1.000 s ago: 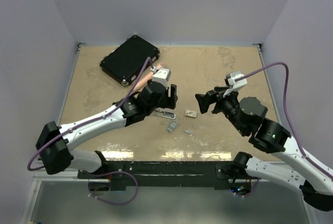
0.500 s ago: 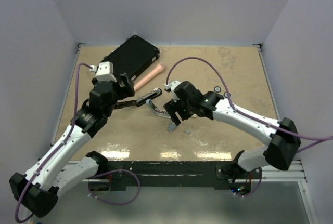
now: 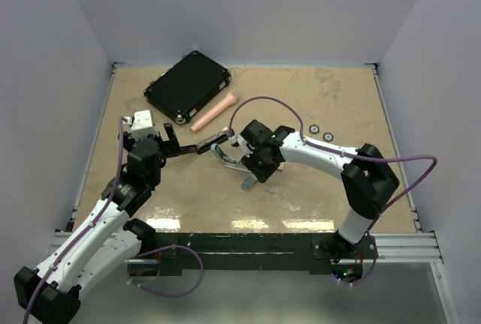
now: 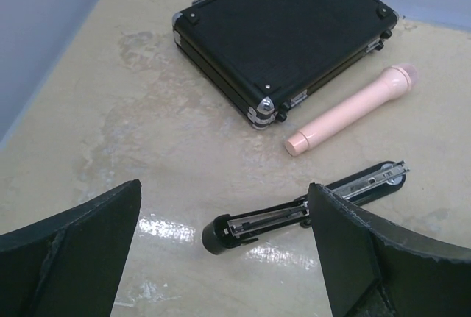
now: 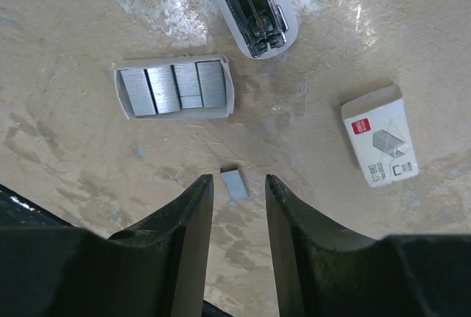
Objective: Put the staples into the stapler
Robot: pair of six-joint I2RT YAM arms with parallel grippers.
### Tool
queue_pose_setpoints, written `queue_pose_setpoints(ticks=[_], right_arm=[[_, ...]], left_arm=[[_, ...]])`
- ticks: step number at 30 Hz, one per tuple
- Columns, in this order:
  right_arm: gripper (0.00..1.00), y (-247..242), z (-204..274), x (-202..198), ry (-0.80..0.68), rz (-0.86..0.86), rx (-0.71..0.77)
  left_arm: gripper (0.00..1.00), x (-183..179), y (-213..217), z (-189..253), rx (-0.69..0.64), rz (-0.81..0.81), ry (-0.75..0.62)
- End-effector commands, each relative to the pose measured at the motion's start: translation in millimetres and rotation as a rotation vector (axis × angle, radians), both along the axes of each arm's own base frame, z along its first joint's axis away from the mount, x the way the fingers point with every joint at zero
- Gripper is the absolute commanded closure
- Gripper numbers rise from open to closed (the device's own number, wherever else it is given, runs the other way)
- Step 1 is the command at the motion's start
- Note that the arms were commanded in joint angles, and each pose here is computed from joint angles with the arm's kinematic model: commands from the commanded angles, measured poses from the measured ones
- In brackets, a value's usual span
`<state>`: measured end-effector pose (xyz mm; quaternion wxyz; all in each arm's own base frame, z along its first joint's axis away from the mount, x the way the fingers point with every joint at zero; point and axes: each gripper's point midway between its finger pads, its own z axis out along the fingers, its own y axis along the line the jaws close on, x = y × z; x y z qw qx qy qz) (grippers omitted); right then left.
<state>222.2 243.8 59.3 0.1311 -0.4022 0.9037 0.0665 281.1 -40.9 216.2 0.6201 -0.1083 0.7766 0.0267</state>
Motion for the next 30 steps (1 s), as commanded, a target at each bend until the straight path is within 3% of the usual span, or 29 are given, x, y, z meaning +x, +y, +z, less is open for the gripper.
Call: queue_pose_setpoints(ticks=[1, 15, 19, 21, 30], right_arm=[[0.62, 0.7, -9.5, -0.1, 0.033, 0.038, -0.019], [0.62, -8.8, -29.1, -3.0, 0.072, 0.022, -0.070], [0.63, 26.5, 3.5, 15.9, 0.000, -0.016, 0.082], [0.61, 28.0, 12.5, 17.4, 0.001, -0.059, 0.090], [0.57, -13.9, 0.6, -22.4, 0.109, -0.217, 0.013]], left_arm=[[0.00, 5.5, 13.5, 22.5, 0.018, 0.068, -0.094], [0.01, 10.7, 13.4, 17.5, 0.020, 0.065, -0.081], [0.01, 11.6, 14.0, 17.2, 0.016, 0.067, -0.081], [0.01, 12.1, 15.0, 16.4, 0.017, 0.070, -0.079], [0.02, 11.7, 17.4, 19.0, 0.012, 0.076, -0.085]])
